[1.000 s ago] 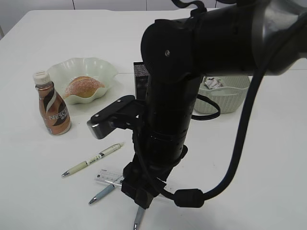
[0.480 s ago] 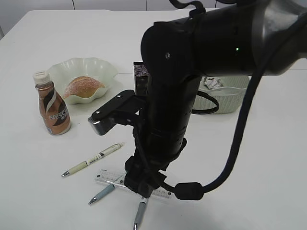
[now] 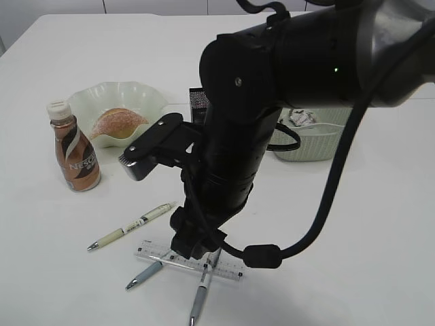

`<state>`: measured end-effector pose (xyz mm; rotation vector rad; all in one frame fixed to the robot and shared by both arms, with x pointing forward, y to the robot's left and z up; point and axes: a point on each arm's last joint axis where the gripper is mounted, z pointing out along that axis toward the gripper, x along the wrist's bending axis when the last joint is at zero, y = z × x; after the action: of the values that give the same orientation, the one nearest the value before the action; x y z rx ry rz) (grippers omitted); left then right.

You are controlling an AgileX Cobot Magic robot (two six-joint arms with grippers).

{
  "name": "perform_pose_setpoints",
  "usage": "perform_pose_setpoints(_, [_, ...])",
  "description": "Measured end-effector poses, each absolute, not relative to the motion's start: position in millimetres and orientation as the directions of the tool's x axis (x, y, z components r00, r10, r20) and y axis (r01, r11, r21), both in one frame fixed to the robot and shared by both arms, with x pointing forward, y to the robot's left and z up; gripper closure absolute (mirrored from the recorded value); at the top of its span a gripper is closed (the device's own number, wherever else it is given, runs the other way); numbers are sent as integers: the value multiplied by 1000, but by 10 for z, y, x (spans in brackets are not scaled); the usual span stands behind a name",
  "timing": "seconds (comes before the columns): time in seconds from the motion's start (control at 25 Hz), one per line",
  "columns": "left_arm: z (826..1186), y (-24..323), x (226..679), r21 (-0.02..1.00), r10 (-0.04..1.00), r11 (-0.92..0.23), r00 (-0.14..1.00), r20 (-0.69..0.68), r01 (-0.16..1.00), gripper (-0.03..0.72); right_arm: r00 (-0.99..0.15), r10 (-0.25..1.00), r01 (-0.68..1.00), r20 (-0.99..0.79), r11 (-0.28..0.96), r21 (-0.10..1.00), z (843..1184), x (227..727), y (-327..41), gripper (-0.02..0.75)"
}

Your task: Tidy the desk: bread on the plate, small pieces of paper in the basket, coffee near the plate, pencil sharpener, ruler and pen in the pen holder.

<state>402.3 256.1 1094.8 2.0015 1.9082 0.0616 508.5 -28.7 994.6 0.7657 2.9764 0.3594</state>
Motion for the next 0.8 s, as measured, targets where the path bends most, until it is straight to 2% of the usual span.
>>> perform_pose_setpoints(0.16, [10948, 2561, 4023, 295, 972, -12, 80, -222, 955, 239, -888, 459, 446, 2, 861, 245, 9923, 5101, -273, 254])
perform_pose_setpoints(0.56, [10949, 2556, 4022, 295, 970, -12, 82, -227, 956, 239, -905, 426, 424, 23, 891, 161, 9452, 5176, -186, 256])
perform_pose_setpoints(0.8, [10949, 2555, 4022, 295, 970, -13, 84, -228, 955, 239, -902, 430, 429, 29, 888, 164, 9394, 5236, -121, 256])
